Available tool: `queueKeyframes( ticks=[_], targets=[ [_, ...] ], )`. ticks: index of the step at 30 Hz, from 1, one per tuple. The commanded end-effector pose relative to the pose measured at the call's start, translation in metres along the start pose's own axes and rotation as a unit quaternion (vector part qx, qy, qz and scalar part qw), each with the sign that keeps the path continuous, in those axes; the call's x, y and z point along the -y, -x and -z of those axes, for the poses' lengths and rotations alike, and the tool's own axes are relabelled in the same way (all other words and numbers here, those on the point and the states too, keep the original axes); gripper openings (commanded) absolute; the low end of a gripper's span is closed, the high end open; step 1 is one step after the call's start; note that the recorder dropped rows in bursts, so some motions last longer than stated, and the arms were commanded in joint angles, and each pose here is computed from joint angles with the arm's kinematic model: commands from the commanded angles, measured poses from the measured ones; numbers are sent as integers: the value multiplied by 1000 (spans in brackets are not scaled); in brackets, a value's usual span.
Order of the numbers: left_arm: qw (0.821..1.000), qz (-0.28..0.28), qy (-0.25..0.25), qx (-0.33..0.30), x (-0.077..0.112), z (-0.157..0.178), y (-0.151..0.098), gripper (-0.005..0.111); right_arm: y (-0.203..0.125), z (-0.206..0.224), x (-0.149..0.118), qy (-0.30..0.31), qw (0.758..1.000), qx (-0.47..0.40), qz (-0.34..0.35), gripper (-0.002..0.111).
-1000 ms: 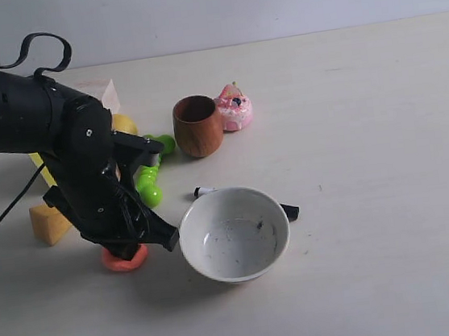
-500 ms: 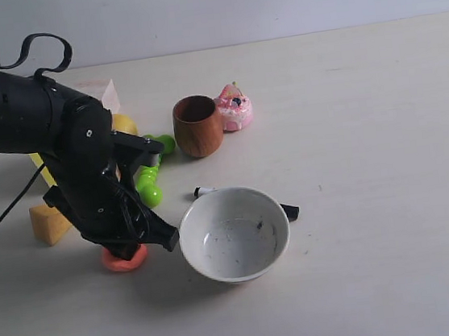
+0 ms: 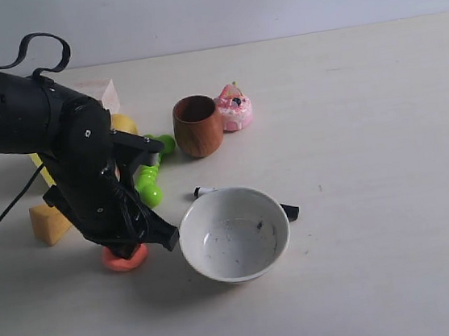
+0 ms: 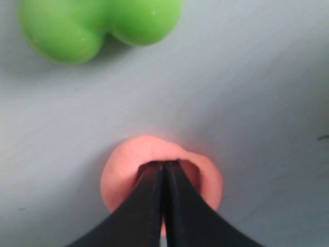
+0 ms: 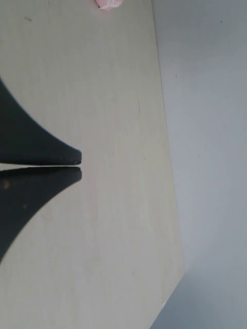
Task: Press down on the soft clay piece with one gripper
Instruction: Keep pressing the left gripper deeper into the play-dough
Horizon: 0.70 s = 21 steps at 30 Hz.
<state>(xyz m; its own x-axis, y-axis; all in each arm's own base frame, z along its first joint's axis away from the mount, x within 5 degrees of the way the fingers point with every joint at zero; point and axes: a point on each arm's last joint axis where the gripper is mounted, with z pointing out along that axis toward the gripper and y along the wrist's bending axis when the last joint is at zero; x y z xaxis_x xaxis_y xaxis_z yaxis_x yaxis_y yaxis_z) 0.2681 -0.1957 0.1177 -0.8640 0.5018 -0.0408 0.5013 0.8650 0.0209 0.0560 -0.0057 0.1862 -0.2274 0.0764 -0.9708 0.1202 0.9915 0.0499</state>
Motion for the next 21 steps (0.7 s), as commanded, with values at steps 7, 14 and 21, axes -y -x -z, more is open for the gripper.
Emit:
queueKeyframes(
  ticks=[7,14,21],
  targets=[
    [1000,-2,0,5,0,4,-1,0,0,0,0,-2,1000,7,1,2],
    [999,-2,-3,38,-1,24,0,0,0,0,0,-2,1000,7,1,2],
    [1000,-5,1,28,-1,16,0,0,0,0,0,-2,1000,7,1,2]
  ],
)
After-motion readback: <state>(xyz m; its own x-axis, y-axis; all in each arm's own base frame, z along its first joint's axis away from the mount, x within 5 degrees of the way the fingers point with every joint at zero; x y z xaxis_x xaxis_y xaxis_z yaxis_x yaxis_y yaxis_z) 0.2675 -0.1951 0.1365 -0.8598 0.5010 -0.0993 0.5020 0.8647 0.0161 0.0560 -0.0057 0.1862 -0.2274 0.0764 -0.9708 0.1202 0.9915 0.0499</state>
